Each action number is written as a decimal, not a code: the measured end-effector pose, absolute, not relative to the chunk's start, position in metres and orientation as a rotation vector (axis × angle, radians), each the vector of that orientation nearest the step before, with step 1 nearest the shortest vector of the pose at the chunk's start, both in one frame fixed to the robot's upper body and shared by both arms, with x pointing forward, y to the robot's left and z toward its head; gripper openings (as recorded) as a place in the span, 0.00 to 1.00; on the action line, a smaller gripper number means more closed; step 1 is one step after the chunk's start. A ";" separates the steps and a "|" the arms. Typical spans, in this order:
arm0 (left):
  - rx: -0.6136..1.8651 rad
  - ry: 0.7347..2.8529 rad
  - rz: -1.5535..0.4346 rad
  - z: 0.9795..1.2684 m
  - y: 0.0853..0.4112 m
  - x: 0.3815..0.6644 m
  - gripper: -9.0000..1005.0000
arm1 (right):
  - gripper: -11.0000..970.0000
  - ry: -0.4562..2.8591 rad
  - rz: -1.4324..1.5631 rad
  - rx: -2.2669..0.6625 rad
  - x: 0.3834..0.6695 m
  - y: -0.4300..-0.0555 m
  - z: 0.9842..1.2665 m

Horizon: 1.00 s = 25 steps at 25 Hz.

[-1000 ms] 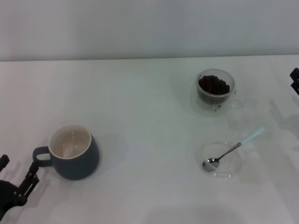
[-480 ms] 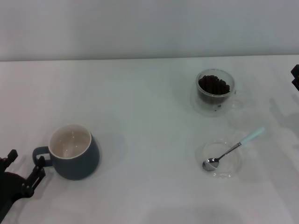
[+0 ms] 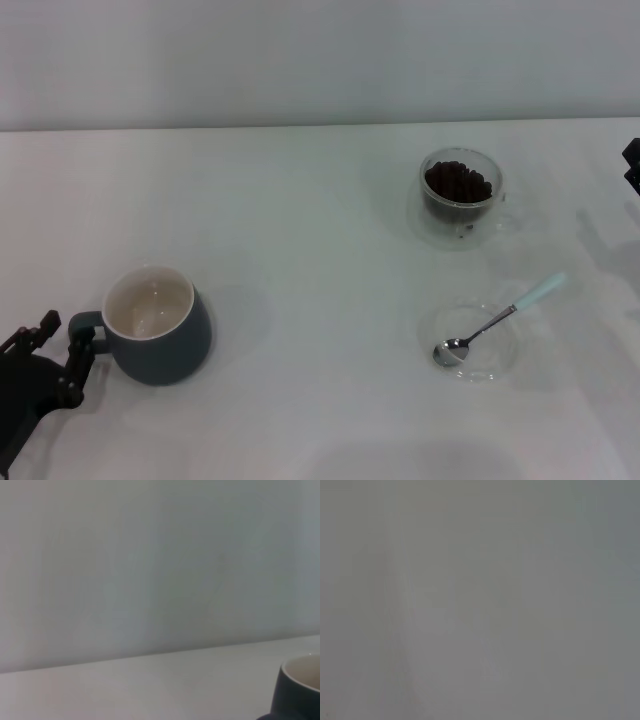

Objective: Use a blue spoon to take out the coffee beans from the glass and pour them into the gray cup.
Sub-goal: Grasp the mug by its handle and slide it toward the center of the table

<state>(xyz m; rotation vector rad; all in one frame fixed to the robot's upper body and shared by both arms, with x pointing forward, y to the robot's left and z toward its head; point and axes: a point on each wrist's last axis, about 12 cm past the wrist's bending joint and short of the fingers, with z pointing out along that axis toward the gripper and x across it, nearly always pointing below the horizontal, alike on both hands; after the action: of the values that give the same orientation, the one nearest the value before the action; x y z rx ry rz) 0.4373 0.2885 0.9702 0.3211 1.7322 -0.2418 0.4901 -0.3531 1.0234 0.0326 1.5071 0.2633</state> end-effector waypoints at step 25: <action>0.552 1.679 -0.291 0.979 0.248 0.473 0.11 | 0.81 1.508 0.262 0.035 0.491 -0.353 1.023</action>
<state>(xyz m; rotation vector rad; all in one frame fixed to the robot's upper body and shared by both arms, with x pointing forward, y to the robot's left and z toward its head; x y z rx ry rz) 0.4727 0.2482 0.9789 0.5519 1.6792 -0.2907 0.4907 -0.3533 1.0234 0.0354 1.5077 0.2616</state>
